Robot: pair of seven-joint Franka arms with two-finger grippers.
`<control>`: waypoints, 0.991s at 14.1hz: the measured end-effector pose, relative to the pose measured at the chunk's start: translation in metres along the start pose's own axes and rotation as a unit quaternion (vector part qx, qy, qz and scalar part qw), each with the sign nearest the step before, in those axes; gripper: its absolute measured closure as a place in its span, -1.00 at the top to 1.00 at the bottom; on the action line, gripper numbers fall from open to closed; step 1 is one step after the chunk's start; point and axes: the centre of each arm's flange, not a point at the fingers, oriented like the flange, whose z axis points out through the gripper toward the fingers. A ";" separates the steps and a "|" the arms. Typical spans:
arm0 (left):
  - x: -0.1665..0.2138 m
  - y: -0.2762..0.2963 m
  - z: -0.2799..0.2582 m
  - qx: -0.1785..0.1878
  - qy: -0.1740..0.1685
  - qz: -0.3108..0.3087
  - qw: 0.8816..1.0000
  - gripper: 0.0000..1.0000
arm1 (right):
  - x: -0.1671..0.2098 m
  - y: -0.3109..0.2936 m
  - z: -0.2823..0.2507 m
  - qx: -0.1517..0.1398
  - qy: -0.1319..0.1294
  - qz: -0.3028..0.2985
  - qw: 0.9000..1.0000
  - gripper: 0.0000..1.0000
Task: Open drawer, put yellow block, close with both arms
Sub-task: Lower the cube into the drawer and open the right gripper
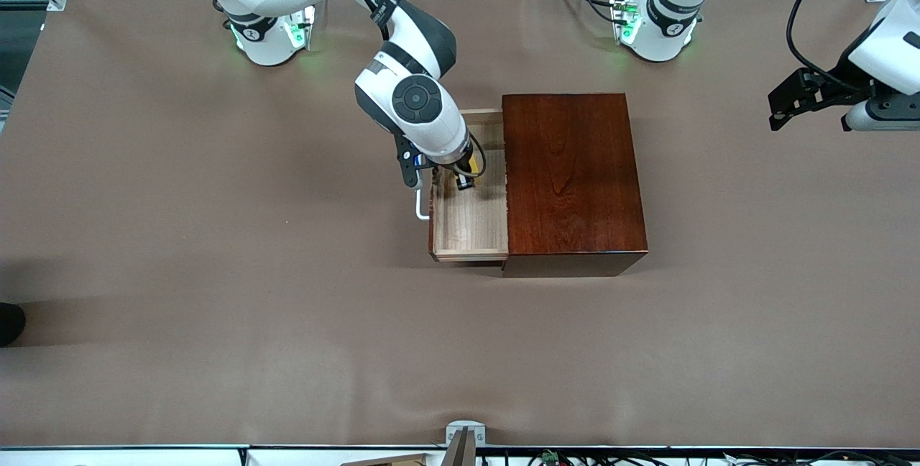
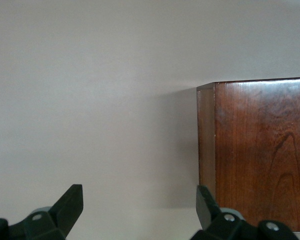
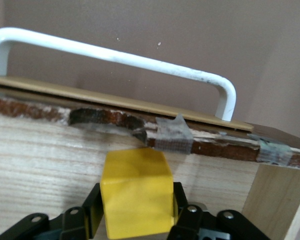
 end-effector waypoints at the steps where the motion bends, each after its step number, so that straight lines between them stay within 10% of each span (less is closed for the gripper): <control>1: 0.000 0.000 0.001 0.000 0.000 0.000 1.000 1.00 | 0.000 -0.002 -0.002 0.002 -0.001 0.005 1.000 0.48; 4: 0.002 0.002 0.002 0.000 -0.001 0.001 1.000 1.00 | 0.001 -0.012 -0.027 0.003 0.003 0.014 1.000 0.99; 14: -0.001 0.047 0.002 -0.002 0.002 -0.044 0.999 1.00 | 0.060 -0.068 -0.157 0.061 -0.017 0.072 0.995 1.00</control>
